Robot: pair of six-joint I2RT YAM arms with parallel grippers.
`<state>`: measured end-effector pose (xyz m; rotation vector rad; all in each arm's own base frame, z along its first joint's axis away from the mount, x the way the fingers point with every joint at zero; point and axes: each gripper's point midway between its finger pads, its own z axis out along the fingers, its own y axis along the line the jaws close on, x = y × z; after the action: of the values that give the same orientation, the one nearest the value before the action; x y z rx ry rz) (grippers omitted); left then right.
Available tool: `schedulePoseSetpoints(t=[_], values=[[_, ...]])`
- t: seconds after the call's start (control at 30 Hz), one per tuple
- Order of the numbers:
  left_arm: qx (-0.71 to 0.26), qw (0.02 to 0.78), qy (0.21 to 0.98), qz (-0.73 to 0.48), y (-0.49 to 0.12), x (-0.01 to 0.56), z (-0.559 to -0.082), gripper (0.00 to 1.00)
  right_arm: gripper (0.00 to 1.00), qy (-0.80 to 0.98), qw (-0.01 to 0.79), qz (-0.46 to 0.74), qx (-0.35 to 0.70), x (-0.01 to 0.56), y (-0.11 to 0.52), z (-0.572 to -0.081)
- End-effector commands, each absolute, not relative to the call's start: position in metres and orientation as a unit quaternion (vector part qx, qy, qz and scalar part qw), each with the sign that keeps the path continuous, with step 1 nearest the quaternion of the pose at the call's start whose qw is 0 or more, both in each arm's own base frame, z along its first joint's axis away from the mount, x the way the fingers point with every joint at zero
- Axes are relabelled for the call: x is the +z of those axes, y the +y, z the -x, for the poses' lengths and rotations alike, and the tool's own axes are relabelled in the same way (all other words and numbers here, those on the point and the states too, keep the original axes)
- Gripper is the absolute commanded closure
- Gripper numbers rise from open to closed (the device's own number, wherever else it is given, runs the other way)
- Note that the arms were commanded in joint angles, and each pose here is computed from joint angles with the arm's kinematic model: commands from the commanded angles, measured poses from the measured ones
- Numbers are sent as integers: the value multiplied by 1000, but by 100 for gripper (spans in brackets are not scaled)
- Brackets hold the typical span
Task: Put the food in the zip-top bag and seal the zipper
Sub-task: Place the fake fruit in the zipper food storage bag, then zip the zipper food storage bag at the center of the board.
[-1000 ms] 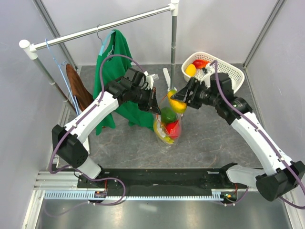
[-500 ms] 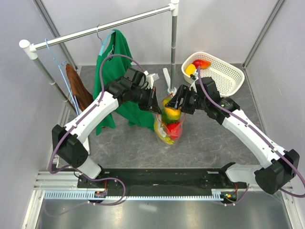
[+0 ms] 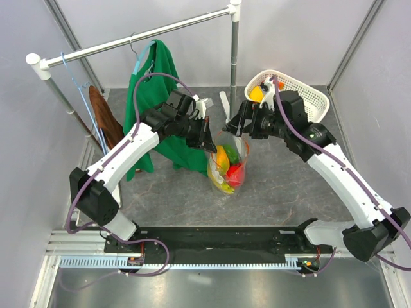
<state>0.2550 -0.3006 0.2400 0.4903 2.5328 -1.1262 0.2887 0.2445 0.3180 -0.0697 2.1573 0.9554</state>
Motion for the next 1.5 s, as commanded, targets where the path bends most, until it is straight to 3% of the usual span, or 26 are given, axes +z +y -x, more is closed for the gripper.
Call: schedulePoseSetpoints(t=[0.0,0.27,0.4,0.5,0.7,0.8,0.9,1.13,1.3,1.33,1.43,1.47], values=[[-414,196,870,-185,-305,265,-262,98,2,807,449,99,370,359,225,-300],[-411,215,861,-209,-305,272,-260,98,16,838,410,164,319,308,207,-295],[-415,212,858,-218,-308,272,-257,98,25,842,366,195,344,290,216,-280],[-413,212,854,-233,-312,271,-253,98,27,852,352,195,335,275,213,-278],[-438,183,833,-283,-318,269,-239,98,25,842,374,237,308,272,203,-277],[-451,162,816,-322,-321,267,-232,98,15,801,395,313,324,291,201,-271],[-454,159,805,-347,-323,269,-232,98,13,787,405,358,297,288,179,-275],[-448,160,806,-352,-325,267,-237,98,25,848,237,300,367,239,173,-243],[-449,162,801,-361,-327,268,-239,98,30,824,198,286,448,242,187,-209],[-449,159,801,-364,-328,267,-238,98,33,820,196,280,459,238,190,-207],[-447,148,797,-378,-333,264,-234,98,71,818,191,254,480,235,194,-203],[-442,147,799,-380,-334,263,-233,98,100,810,192,250,495,240,198,-201]])
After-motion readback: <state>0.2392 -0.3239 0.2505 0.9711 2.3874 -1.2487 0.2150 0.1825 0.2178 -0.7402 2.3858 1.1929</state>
